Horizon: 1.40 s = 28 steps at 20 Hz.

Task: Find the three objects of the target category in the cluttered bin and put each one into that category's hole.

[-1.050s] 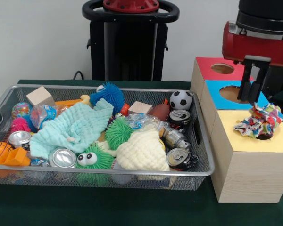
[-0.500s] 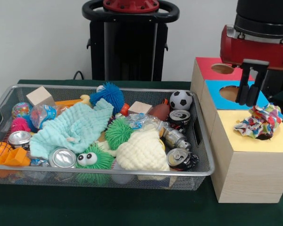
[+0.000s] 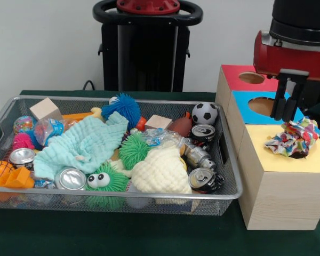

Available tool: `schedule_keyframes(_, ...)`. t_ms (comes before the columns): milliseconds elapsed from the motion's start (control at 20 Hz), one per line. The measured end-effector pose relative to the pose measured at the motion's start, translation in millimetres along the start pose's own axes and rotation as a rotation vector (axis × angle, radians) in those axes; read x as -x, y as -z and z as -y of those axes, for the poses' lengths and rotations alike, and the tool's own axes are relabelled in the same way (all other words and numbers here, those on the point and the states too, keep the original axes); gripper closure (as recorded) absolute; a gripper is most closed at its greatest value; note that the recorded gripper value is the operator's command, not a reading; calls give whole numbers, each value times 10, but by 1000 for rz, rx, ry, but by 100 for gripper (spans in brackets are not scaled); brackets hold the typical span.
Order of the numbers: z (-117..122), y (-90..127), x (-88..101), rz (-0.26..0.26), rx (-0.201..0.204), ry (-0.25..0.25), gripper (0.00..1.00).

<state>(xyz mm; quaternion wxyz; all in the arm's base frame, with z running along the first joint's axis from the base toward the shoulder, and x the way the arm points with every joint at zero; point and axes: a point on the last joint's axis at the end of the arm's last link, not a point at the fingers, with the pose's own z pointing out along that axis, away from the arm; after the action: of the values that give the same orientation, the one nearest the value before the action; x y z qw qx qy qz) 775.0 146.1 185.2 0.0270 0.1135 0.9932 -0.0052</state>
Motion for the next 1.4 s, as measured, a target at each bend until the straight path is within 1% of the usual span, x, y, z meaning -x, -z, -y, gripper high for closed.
schedule_keyframes(900,-26,-11,-15,4,-5,9,100)
schedule_keyframes(1200,-44,-59,0,22,-2,13,100)
schedule_keyframes(1400,-58,-163,15,43,2,16,100)
